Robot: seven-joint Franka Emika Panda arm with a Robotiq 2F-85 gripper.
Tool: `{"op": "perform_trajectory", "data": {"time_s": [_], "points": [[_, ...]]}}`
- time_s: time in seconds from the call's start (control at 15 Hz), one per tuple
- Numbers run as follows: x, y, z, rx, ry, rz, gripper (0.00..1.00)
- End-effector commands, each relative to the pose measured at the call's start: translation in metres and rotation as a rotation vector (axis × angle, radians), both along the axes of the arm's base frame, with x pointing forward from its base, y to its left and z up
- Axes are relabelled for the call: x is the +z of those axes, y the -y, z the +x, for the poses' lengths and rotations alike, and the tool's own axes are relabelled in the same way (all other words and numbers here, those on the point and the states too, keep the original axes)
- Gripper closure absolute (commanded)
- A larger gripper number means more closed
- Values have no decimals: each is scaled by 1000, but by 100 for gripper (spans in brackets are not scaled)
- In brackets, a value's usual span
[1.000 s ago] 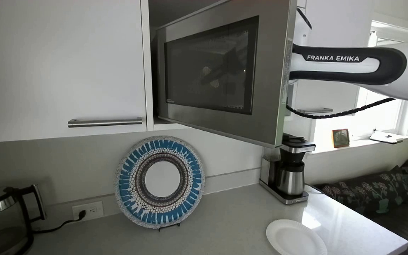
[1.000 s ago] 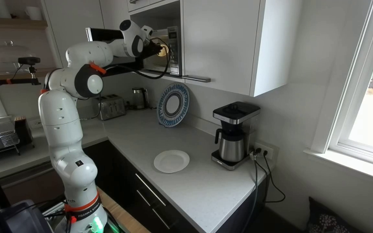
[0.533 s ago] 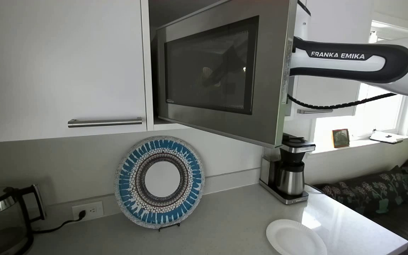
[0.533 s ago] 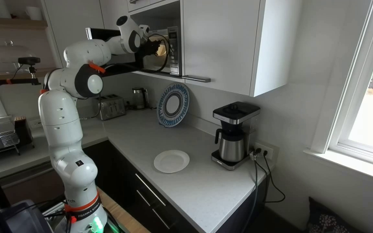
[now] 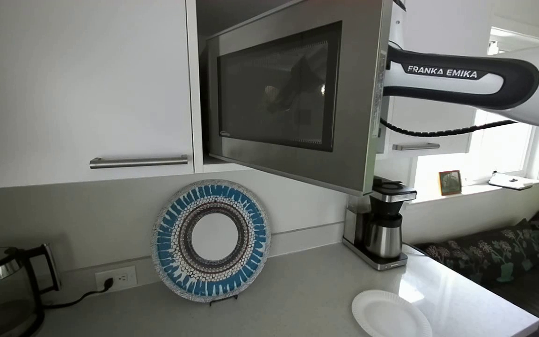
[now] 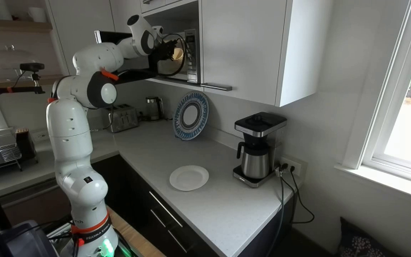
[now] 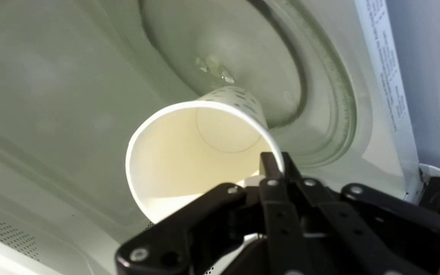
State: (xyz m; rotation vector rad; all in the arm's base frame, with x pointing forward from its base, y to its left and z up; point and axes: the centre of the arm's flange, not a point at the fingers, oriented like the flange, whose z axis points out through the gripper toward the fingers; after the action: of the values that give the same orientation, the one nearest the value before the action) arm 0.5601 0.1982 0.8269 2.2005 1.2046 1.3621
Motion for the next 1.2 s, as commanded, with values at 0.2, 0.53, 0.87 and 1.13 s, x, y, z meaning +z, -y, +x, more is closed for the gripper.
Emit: {"op": "perform_trajectory", "data": {"time_s": [0.2, 0.53, 0.87, 1.13], "points": [[0, -10, 22, 25, -8, -53, 67], [1, -11, 28, 37, 7, -57, 83], [4, -7, 29, 34, 18, -54, 100], [6, -5, 29, 31, 29, -50, 99]]}}
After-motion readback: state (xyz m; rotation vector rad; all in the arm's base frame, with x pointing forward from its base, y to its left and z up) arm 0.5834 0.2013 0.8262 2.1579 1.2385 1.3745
